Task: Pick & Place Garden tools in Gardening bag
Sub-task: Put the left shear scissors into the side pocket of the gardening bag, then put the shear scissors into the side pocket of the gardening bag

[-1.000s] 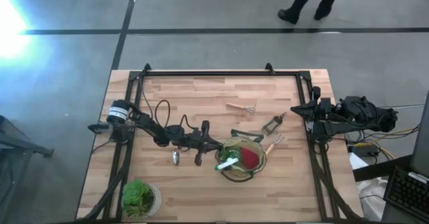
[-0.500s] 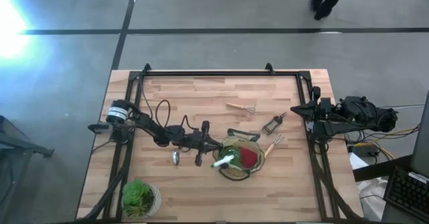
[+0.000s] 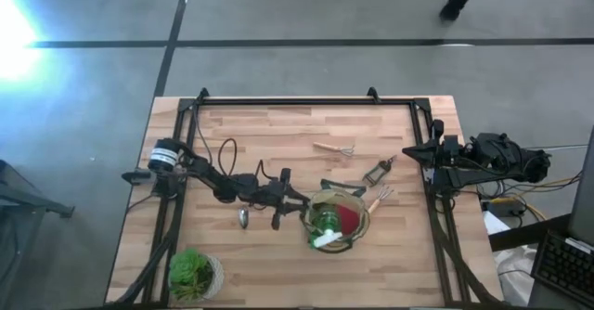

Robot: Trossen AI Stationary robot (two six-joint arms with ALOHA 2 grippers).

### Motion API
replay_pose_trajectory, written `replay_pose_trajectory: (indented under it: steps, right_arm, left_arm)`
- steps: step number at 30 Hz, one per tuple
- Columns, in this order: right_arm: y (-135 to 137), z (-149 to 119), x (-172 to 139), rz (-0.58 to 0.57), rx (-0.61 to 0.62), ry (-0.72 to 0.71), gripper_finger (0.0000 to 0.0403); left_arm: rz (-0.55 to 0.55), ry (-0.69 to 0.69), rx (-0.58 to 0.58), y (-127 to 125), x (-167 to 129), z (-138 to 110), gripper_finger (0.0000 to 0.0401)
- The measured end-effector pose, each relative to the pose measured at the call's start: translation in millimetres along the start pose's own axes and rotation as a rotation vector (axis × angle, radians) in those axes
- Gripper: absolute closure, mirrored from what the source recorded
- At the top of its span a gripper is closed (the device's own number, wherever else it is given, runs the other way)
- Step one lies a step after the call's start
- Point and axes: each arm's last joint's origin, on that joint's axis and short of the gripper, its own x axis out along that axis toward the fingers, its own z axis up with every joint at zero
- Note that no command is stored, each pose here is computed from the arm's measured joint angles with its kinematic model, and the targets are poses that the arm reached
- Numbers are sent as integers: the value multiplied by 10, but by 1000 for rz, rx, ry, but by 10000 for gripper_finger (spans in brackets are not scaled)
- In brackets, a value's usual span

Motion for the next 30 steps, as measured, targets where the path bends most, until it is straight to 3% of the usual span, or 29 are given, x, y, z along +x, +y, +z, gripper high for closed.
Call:
replay_pose_trajectory:
  steps: [10, 22, 30]
  right_arm:
    - [0, 0, 0, 0, 0, 0, 394]
    - [0, 0, 0, 0, 0, 0, 394]
    - [0, 0, 0, -1, 0, 0, 394]
  left_arm:
    - [-7, -1, -4, -3, 2, 5, 290]
    - [-22, -1, -58, -7, 9, 14, 191]
    - [-62, 26, -36, -25, 0, 57, 187]
